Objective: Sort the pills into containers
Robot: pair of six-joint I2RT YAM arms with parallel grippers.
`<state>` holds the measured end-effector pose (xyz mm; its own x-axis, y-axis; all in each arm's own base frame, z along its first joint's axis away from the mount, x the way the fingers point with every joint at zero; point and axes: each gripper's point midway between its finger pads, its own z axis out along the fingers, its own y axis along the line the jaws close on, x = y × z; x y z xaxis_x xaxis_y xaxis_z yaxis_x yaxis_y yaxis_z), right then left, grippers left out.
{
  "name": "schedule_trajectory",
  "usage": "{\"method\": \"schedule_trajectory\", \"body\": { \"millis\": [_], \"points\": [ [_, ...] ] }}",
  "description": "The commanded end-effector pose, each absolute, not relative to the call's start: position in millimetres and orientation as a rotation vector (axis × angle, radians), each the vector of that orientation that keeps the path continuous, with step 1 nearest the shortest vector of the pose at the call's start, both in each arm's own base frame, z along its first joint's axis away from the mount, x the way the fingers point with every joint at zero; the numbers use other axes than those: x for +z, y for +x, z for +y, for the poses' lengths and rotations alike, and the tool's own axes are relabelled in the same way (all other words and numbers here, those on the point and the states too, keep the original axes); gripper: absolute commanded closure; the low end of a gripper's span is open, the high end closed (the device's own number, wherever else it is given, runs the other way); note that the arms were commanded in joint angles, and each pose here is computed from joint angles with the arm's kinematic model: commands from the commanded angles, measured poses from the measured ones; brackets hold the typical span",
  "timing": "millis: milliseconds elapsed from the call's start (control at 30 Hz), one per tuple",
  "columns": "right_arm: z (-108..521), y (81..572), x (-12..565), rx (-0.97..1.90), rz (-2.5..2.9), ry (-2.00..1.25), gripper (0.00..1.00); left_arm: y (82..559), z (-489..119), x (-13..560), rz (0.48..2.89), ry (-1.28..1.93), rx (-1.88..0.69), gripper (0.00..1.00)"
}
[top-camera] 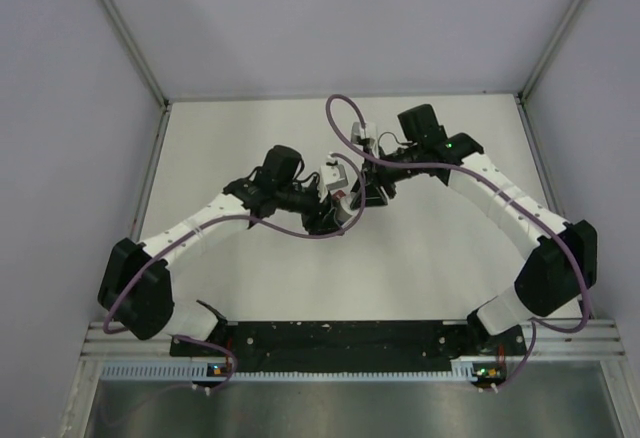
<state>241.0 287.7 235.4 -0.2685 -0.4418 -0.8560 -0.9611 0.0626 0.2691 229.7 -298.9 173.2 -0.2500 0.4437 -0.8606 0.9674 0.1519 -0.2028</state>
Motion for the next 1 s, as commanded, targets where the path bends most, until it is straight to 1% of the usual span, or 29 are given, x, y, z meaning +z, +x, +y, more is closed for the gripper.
{"method": "schedule_trajectory", "body": {
  "millis": [0, 133, 167, 333, 400, 433, 467, 500, 600, 800, 967],
  "points": [
    [292.2, 238.3, 240.8, 1.21, 1.83, -1.35, 0.94, 262.6, -307.0, 219.0, 1.582, 1.27, -0.886, 1.0],
    [291.9, 239.1, 239.8, 1.21, 1.836, -1.345, 0.93, 264.4, -306.9, 216.8, 1.588, 1.258, -0.876, 1.0],
    [291.8, 238.5, 239.9, 1.212, 1.835, -1.346, 0.91, 264.6, -307.0, 216.6, 1.586, 1.258, -0.876, 1.0],
    [289.8, 236.5, 238.7, 1.202, 1.826, -1.356, 0.63, 263.1, -307.5, 215.8, 1.588, 1.261, -0.89, 1.0],
    [289.0, 234.7, 237.6, 1.205, 1.83, -1.356, 0.59, 263.1, -307.8, 215.5, 1.588, 1.261, -0.892, 1.0],
    [288.7, 234.0, 237.2, 1.206, 1.828, -1.358, 0.56, 262.5, -308.0, 215.7, 1.588, 1.261, -0.896, 1.0],
    [288.7, 232.9, 237.1, 1.207, 1.827, -1.36, 0.49, 262.7, -308.1, 215.9, 1.586, 1.261, -0.896, 1.0],
    [288.4, 232.8, 236.9, 1.209, 1.826, -1.36, 0.43, 262.5, -308.8, 216.0, 1.587, 1.261, -0.898, 1.0],
    [287.9, 232.5, 236.2, 1.205, 1.823, -1.363, 0.31, 262.2, -309.0, 216.4, 1.586, 1.262, -0.904, 1.0],
    [287.8, 233.0, 234.4, 1.203, 1.826, -1.361, 0.25, 260.3, -309.3, 217.7, 1.581, 1.265, -0.914, 1.0],
    [290.9, 236.5, 233.1, 1.213, 1.829, -1.35, 0.25, 257.9, -312.1, 218.6, 1.578, 1.265, -0.946, 1.0]
  ]
}}
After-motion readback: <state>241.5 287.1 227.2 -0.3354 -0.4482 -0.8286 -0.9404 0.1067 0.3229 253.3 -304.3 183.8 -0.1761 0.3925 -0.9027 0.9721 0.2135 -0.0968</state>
